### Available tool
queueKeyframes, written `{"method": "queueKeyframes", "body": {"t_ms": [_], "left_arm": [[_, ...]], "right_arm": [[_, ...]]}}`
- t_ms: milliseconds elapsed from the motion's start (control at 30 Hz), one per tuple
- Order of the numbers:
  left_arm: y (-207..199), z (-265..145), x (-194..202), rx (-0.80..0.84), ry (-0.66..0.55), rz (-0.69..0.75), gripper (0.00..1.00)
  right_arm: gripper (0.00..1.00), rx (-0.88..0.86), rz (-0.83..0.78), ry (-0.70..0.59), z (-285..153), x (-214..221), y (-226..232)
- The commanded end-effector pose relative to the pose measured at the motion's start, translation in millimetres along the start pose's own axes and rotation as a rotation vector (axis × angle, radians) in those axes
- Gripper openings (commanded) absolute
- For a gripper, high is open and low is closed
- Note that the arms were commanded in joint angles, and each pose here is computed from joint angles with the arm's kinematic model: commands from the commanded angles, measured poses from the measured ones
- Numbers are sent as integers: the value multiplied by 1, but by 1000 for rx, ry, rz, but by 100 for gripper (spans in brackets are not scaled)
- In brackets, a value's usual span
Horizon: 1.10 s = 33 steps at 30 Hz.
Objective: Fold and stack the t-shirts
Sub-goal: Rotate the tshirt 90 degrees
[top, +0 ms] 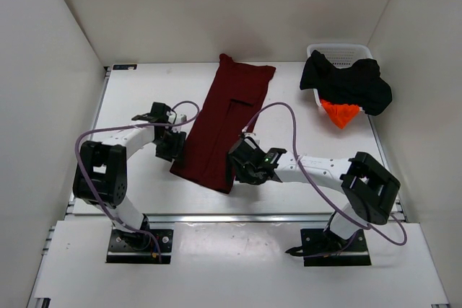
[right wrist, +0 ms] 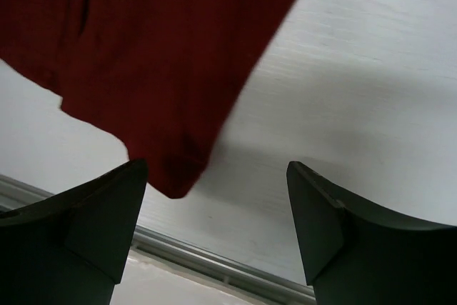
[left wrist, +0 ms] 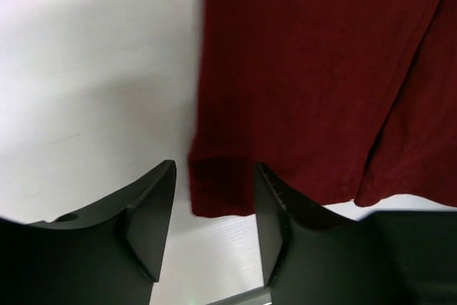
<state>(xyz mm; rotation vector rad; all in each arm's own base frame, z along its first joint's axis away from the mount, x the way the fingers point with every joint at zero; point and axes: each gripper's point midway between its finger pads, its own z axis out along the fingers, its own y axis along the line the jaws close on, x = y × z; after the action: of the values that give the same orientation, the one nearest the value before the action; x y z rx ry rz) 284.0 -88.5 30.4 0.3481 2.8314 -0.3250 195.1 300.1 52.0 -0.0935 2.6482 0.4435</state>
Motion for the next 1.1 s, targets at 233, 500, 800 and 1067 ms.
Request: {"method": "queueKeyframes", "body": {"t_ms": [233,500,800,1067], "left_arm": [[-15,22,45,47,123,12,17],[-68,8,90,211,223,162,18],[-95,1,91,301,192,157,35],[-107,2,102,282,194,205,38]], "right_arm": [[73,-172,159,31,15,6,31],[66,-122,216,52,7,20,3],[43,-89,215,113,-6,46,-24],[33,-89,256,125,-12,55,-47]]}}
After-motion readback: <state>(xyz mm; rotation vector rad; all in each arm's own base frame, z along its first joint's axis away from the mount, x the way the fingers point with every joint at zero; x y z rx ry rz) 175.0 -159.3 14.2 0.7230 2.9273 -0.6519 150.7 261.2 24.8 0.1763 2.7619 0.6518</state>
